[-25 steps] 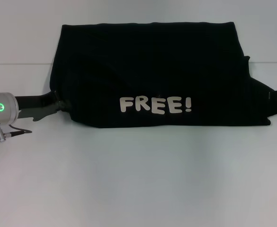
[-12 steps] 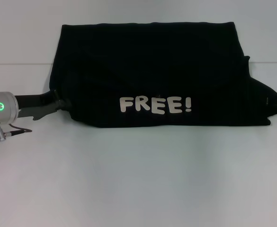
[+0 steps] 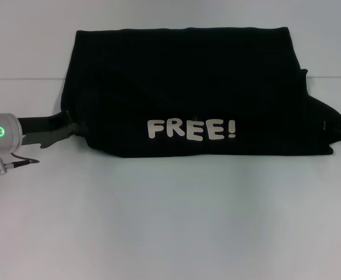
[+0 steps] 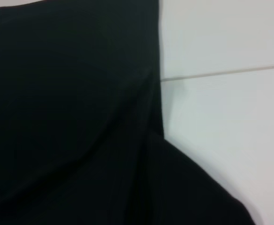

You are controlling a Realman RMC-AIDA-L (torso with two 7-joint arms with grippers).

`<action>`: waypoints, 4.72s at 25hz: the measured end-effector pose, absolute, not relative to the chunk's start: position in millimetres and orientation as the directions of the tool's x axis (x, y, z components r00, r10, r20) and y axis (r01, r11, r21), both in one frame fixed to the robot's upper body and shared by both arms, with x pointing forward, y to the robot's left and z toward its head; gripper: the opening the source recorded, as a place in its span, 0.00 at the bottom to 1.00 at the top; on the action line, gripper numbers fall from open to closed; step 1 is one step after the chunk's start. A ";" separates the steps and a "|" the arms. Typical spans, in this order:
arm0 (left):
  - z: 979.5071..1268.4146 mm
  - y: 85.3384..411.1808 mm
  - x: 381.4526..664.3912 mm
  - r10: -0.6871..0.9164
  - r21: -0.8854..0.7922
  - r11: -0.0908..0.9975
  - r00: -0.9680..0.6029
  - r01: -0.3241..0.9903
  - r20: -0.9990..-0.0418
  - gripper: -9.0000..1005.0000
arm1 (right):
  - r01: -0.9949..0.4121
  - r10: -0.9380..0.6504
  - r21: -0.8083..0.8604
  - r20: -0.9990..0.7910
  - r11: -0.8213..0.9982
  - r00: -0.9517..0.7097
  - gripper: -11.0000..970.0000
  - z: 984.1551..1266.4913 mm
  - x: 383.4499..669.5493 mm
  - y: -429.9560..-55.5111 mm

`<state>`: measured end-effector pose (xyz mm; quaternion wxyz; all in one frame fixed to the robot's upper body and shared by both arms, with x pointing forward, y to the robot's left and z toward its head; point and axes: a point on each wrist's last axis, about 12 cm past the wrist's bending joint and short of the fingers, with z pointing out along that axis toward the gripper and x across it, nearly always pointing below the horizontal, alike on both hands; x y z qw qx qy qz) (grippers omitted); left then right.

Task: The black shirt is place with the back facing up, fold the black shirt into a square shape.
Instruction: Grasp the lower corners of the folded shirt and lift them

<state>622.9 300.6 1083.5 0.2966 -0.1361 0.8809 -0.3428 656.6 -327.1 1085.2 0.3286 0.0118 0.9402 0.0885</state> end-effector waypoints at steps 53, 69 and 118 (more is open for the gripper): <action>1084.1 300.7 622.7 -0.453 -0.695 0.718 -0.784 -0.039 -0.423 0.01 | -0.095 0.024 0.143 -0.663 0.985 -0.748 0.93 1080.8 662.4 -297.1; 1083.6 304.1 622.8 -0.459 -0.689 0.724 -0.777 -0.045 -0.431 0.01 | -0.179 0.028 0.247 -0.654 0.952 -0.756 0.93 1090.4 662.9 -280.2; 1089.7 302.2 625.3 -0.460 -0.706 0.708 -0.775 -0.026 -0.433 0.01 | -0.127 0.030 0.254 -0.533 0.959 -0.845 0.18 1099.7 652.8 -296.6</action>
